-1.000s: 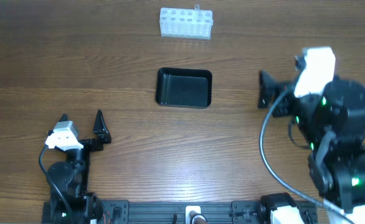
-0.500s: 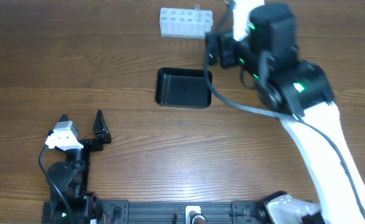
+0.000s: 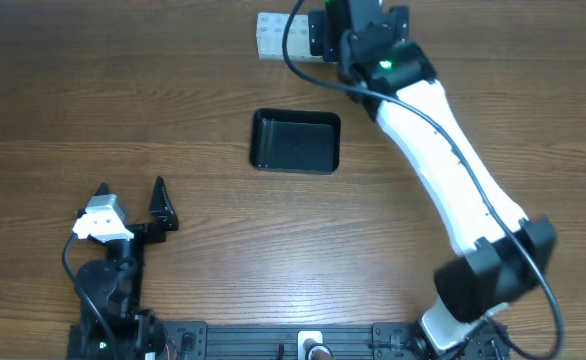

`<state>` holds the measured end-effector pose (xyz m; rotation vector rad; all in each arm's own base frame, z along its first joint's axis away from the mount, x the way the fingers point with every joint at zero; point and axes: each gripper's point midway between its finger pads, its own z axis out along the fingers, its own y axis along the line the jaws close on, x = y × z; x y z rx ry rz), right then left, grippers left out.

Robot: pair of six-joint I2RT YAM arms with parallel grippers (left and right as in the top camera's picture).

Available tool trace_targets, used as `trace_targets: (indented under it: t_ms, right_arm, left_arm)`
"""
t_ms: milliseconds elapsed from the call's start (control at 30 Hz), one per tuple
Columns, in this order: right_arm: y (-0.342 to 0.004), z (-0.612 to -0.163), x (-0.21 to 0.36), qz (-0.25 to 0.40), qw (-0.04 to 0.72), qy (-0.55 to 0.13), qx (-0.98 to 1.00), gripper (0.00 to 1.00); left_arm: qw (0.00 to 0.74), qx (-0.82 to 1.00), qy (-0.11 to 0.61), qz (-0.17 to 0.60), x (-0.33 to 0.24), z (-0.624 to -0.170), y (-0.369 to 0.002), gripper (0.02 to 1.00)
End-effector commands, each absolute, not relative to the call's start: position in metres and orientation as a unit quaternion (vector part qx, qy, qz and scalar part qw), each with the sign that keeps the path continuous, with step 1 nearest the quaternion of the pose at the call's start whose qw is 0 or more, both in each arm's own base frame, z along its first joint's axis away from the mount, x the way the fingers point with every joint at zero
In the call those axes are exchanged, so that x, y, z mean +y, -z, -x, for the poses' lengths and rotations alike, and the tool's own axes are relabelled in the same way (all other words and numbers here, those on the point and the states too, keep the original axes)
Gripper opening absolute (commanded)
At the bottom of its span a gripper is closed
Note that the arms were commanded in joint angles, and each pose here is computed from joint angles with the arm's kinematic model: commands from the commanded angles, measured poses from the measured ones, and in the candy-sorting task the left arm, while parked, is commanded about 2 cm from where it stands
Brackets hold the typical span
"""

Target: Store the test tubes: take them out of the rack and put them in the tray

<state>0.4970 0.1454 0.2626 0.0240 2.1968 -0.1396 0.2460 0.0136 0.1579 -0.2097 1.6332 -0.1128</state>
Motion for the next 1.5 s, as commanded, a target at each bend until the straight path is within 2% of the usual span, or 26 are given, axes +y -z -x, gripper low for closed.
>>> trace_targets:
  t_ms: [33, 367, 800, 1267, 1500]
  right_arm:
    - [-0.253, -0.515, 0.143, -0.056, 0.467, 0.069, 0.880, 0.969]
    - [-0.206, -0.551, 0.169, -0.033, 0.467, 0.046, 0.883, 0.945]
    - [-0.173, -0.594, 0.191, -0.022, 0.465, 0.042, 0.884, 0.928]
    - [-0.139, -0.609, 0.198, -0.015, 0.459, 0.045, 0.887, 0.877]
    - [-0.133, -0.614, 0.201, -0.017, 0.466, 0.042, 0.884, 0.866]
  left_arm:
    - [0.678, 0.729, 0.049, 0.085, 0.012, -0.246, -0.156, 0.996]
    - [0.678, 0.729, 0.049, 0.085, 0.012, -0.246, -0.156, 0.996]
    - [0.678, 0.729, 0.049, 0.085, 0.012, -0.246, -0.156, 0.998]
    - [0.678, 0.729, 0.049, 0.085, 0.012, -0.246, -0.156, 0.996]
    - [0.678, 0.729, 0.049, 0.085, 0.012, -0.246, -0.156, 0.996]
